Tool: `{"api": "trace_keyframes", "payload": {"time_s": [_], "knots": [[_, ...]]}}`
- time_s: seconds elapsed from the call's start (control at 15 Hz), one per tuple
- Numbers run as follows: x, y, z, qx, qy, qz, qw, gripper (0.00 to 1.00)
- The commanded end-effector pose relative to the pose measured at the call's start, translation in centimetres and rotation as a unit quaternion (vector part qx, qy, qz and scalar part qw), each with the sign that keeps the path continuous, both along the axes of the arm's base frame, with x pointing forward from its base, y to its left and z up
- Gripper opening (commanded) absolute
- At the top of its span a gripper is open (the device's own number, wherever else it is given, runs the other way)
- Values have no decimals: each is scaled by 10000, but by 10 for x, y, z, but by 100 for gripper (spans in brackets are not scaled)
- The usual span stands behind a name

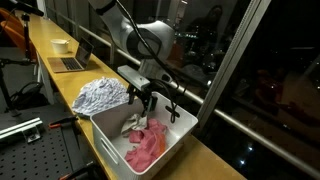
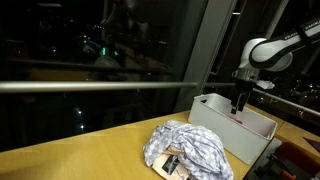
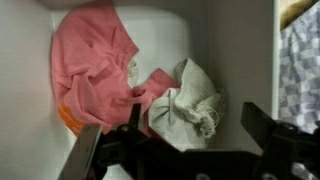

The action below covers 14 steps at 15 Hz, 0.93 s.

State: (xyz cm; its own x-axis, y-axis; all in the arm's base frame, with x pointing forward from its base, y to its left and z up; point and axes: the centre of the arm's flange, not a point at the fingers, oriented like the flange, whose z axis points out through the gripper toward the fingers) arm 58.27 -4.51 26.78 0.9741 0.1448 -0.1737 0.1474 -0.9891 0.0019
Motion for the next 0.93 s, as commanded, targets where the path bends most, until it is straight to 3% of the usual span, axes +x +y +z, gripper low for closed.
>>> {"api": "trace_keyframes", "payload": {"time_s": [0.0, 0.53, 0.87], "knots": [[27, -14, -32, -107, -40, 84, 9999, 100], [78, -29, -94, -359, 17, 247, 9990, 100], [84, -30, -151, -338, 247, 249, 9988, 100]]}}
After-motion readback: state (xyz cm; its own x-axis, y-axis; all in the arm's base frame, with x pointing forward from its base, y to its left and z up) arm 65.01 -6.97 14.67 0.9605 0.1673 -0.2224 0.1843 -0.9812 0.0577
